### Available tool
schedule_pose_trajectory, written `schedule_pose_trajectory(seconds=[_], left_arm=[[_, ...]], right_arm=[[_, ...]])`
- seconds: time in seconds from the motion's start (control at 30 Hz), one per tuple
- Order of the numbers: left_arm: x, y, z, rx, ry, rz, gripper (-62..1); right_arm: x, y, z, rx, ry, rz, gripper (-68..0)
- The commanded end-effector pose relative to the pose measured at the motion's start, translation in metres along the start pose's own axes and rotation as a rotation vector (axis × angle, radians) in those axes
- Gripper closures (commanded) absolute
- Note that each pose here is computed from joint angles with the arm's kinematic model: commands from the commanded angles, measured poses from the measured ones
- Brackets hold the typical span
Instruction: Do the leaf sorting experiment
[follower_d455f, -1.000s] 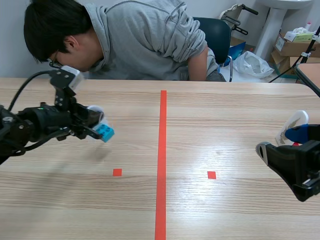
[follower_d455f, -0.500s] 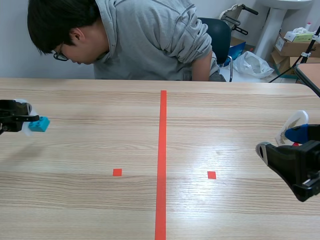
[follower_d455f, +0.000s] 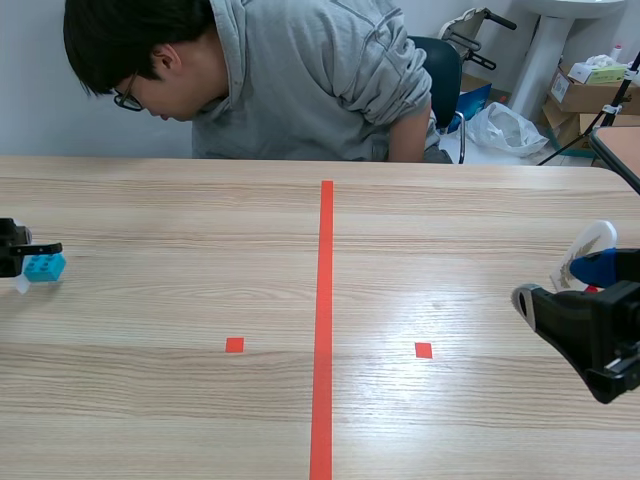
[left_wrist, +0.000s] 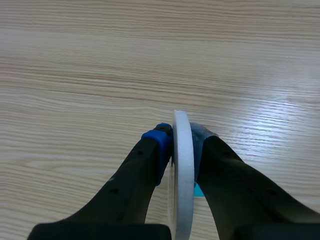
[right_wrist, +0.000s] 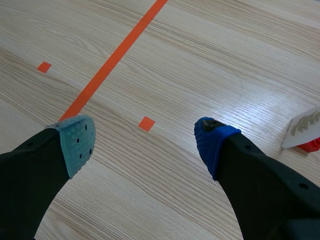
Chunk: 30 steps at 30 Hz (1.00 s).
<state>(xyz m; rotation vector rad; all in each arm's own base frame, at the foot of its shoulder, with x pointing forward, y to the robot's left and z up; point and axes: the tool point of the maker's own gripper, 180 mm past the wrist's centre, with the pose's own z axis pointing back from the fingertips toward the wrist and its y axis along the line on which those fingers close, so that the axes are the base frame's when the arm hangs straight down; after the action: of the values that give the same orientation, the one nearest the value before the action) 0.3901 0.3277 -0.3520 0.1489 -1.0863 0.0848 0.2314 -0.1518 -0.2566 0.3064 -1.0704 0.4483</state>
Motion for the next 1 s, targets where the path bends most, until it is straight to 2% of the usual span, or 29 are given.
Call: schedule_pose_trajectory(seconds=[0.0,0.13,0.3,0.6,0.7,0.87,0.97], left_arm=[[0.018,0.007,-0.003,0.02,-0.04,-0.008,-4.0],[0.011,0.01,-0.008,0.032,-0.011,-0.019,-4.0],[-0.003,0.004,-0.01,0.016,0.021,-0.042,-4.0],[0.0,0.001,-0.011,0.01,-0.001,-0.044,-5.5],[0.001,0.001,-0.011,0.009,-0.005,-0.044,-16.9],[0.001,0.001,-0.011,0.01,-0.005,-0.044,-48.6],[0.0,0.001,-0.011,0.01,0.0,-0.044,-58.6]], right_arm=[[0.011,-0.001,0.0,0.002,-0.035,0.015,-41.1],[0.011,-0.001,0.0,0.002,-0.035,0.015,-41.1],[0.011,-0.001,0.0,0.002,-0.035,0.015,-41.1],[0.011,-0.001,0.0,0.002,-0.035,0.015,-41.1],[0.011,-0.001,0.0,0.002,-0.035,0.015,-41.1],[0.011,-0.001,0.0,0.002,-0.035,0.015,-41.1],[0.011,-0.001,0.0,0.002,-0.035,0.015,-41.1]])
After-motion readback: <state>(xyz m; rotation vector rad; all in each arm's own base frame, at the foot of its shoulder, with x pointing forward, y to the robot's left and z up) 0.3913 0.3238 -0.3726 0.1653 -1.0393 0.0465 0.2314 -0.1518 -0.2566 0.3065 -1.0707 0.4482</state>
